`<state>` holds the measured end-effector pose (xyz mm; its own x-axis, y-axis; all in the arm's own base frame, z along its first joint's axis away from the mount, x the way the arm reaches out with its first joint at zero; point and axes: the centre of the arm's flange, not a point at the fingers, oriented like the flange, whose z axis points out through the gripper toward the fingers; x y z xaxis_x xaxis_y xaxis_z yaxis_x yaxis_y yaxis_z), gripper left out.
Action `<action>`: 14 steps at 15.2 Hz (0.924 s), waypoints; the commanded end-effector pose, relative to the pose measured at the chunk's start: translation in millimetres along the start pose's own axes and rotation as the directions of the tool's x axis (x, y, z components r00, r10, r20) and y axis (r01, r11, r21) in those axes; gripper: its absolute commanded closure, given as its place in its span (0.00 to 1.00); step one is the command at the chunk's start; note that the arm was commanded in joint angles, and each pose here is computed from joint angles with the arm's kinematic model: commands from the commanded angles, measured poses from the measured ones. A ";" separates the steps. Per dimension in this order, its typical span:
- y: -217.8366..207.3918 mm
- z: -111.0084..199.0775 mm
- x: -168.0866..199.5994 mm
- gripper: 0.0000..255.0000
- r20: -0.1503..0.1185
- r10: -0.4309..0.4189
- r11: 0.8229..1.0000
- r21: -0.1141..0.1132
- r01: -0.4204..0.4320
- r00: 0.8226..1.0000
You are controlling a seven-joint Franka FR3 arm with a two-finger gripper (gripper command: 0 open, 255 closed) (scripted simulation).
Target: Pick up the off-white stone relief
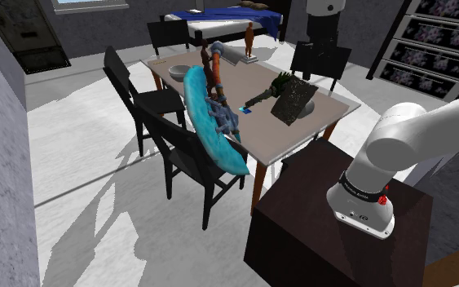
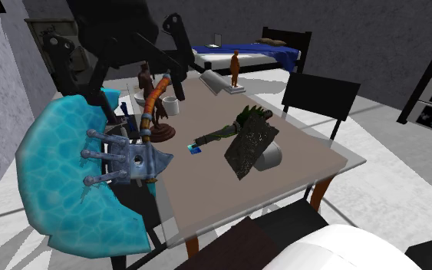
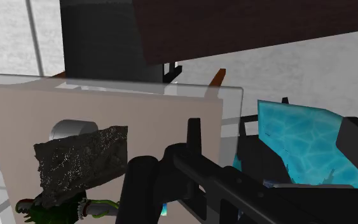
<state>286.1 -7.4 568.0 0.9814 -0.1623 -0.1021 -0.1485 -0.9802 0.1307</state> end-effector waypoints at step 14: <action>156.5 62.3 83.2 0.00 -0.025 0.019 0.990 0.143 -0.016 0.999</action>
<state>332.3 -166.8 523.4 0.9812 -0.1769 -0.0777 -0.1774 -0.9841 0.0006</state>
